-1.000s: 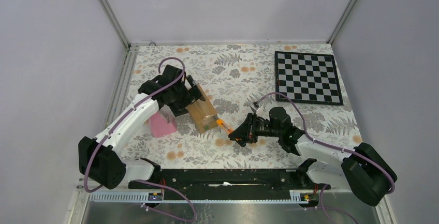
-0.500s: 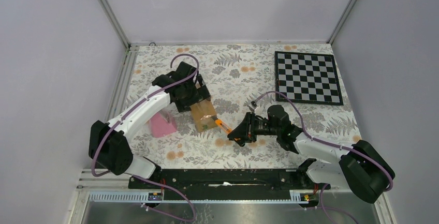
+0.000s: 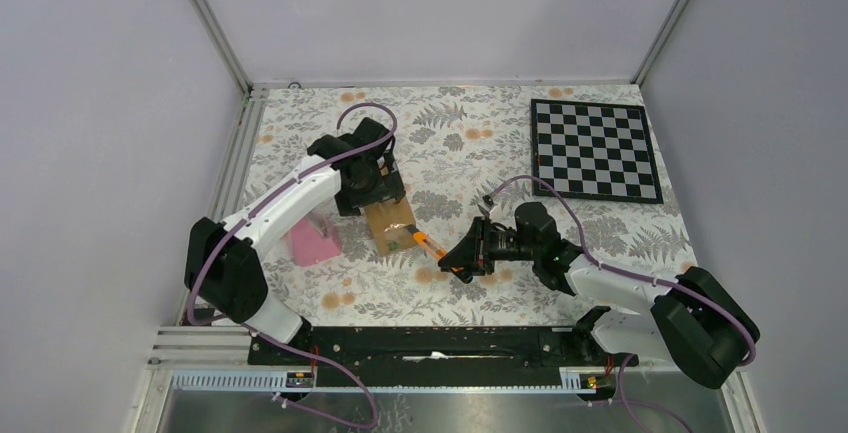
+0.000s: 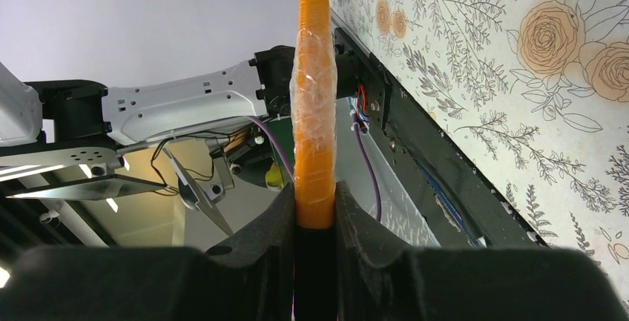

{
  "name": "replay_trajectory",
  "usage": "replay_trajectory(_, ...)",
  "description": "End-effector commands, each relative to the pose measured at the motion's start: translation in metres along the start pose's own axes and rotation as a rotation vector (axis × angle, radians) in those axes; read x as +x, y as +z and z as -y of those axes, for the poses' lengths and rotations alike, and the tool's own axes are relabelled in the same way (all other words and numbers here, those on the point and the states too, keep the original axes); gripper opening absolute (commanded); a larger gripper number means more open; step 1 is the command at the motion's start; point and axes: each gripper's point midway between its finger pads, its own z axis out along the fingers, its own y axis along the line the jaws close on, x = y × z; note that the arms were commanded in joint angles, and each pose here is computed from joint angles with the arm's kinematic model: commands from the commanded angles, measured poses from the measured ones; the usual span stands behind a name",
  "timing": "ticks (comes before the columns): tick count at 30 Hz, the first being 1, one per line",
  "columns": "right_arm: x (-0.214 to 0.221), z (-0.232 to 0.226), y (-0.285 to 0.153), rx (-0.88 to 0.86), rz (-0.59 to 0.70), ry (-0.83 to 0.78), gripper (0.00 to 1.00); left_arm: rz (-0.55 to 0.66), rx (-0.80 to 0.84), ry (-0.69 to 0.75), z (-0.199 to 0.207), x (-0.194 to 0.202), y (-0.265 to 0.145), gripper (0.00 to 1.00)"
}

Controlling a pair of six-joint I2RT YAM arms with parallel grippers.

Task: Unpack the express box
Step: Cut the express box at the center of the board.

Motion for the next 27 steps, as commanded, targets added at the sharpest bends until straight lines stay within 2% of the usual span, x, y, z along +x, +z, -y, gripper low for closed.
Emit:
replay_trajectory(1, 0.001, -0.02, 0.002, -0.057, -0.023, -0.061, 0.0, 0.044, -0.053, 0.034, -0.005, -0.011, -0.013, 0.99)
replay_trajectory(14, 0.0, -0.02, 0.004, -0.062, -0.025, -0.065, 0.0, 0.01, 0.134, -0.004, 0.024, 0.002, -0.004, 0.99)
replay_trajectory(19, 0.0, -0.018, 0.005, -0.053, -0.032, -0.07, 0.0, 0.004, 0.076, 0.035, 0.015, 0.004, 0.006, 0.99)
replay_trajectory(24, -0.001, -0.016, 0.007, -0.046, -0.032, -0.072, 0.0, 0.025, 0.227, 0.033, 0.039, 0.004, 0.002, 0.99)
replay_trajectory(27, -0.002, -0.016, 0.007, -0.044, -0.03, -0.075, 0.0, 0.026, 0.254, 0.03, 0.044, 0.004, 0.002, 0.99)
